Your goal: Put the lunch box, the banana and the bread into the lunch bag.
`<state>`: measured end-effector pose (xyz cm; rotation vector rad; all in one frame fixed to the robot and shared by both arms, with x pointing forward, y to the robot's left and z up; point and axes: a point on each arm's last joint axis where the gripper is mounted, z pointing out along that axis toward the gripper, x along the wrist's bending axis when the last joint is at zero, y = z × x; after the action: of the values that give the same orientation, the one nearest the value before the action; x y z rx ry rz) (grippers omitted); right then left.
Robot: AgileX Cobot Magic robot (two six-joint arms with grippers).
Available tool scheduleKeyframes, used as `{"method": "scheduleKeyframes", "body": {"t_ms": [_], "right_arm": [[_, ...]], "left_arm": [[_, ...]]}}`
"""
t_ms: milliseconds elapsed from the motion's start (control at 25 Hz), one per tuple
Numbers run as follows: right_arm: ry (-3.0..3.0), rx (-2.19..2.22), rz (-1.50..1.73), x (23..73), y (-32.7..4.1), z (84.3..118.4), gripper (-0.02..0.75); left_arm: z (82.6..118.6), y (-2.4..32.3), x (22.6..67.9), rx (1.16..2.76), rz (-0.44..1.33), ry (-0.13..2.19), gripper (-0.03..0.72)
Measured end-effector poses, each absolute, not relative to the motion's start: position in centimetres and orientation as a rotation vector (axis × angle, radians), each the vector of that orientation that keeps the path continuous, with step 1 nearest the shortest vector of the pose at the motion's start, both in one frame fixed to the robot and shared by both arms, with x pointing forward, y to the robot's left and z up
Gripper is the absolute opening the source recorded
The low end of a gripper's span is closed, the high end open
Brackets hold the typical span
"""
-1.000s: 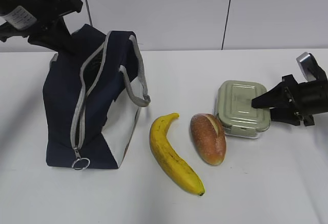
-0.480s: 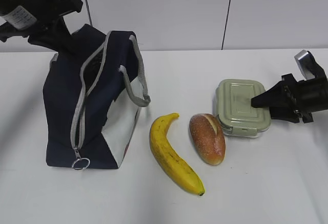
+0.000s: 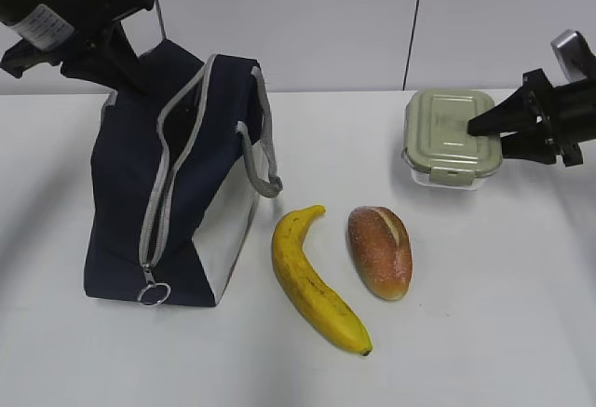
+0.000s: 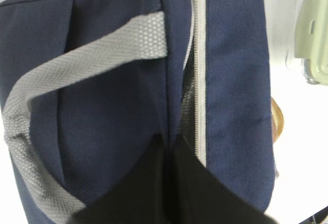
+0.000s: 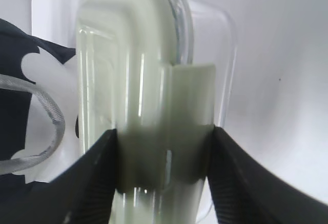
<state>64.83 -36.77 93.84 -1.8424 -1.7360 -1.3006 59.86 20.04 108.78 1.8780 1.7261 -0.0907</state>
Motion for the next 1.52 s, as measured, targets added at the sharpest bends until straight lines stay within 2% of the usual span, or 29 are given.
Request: {"method": "scheduleKeyframes", "body": {"t_ms": [160,320,680,840,1200,1520], "right_arm": [[-1.765,-1.846,-1.315,64.7,-36.3,96.8,0.375],[-1.788,-1.817,-1.329,64.5,-34.2,99.9,0.375],[-1.861,-1.636,-1.331,64.5,-25.9,106.5,0.375],[-1.88,-1.575,-1.333,64.6,-23.0,108.3,0.375],[-1.927,-1.439,-1.267,63.4,-17.3,108.6,0.375],[-1.966,-1.474,-1.224,64.3,-14.5,105.8,0.374]], "left_arm": [[108.8,19.9,59.9,1.863,-0.103,1.726,-0.003],[108.9,19.8,59.9,1.843,-0.123,1.727,-0.003],[109.2,19.4,60.0,1.779,-0.161,1.728,-0.003],[109.2,19.4,60.0,1.769,-0.166,1.728,-0.003],[109.3,19.2,60.0,1.745,-0.189,1.724,-0.003],[109.3,19.2,60.0,1.742,-0.192,1.724,-0.003]]}}
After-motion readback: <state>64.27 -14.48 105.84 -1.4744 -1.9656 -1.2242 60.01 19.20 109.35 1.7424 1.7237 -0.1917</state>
